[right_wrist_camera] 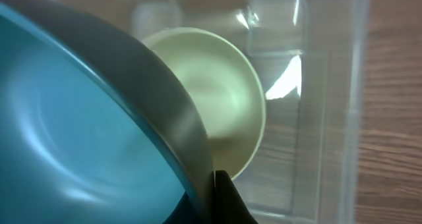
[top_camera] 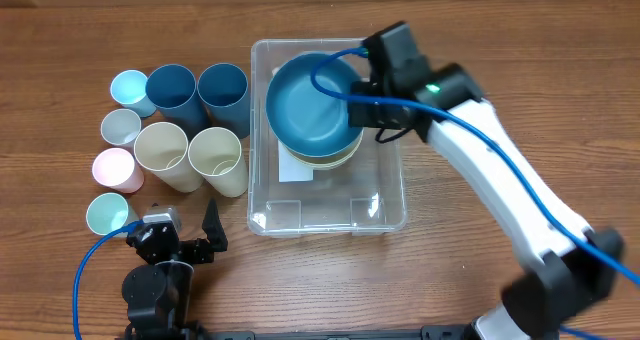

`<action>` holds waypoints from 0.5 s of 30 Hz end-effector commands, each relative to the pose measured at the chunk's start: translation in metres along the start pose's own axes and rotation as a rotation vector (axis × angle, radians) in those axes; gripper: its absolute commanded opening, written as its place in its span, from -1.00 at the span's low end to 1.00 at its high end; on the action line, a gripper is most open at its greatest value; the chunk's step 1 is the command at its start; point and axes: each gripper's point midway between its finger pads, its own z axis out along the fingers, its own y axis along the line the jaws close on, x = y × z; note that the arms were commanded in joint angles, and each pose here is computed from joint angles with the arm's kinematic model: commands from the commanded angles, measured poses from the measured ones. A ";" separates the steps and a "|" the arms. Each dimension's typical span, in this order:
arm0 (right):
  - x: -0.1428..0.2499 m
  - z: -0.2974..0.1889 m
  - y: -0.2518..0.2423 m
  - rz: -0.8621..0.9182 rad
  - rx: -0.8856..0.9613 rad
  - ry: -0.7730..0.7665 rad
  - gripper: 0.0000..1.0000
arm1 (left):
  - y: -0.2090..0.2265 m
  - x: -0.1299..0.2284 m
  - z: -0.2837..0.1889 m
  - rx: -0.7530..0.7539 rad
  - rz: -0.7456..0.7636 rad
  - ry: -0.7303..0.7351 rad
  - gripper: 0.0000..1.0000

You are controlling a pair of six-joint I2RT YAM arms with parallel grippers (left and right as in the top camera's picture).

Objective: Pack container
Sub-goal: 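Carry the teal bowl with the right gripper and stack it on the white bowl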

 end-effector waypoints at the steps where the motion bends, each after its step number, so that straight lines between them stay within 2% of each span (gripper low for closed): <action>1: 0.000 0.023 -0.006 0.026 0.032 0.031 -0.92 | -0.003 -0.001 0.000 0.018 -0.009 -0.007 1.00; 4: 0.001 0.034 -0.008 0.026 0.042 0.043 -0.89 | -0.003 -0.001 0.000 0.018 -0.009 -0.007 1.00; 6: -0.004 0.034 -0.006 0.014 0.033 0.024 -0.12 | -0.003 -0.001 0.000 0.018 -0.009 -0.007 1.00; 12: 0.003 0.015 -0.005 0.012 0.034 0.041 -0.03 | -0.003 -0.001 0.000 0.018 -0.009 -0.007 1.00; 15: 0.013 0.007 0.001 0.004 0.012 0.072 -0.17 | -0.003 -0.001 0.000 0.018 -0.009 -0.007 1.00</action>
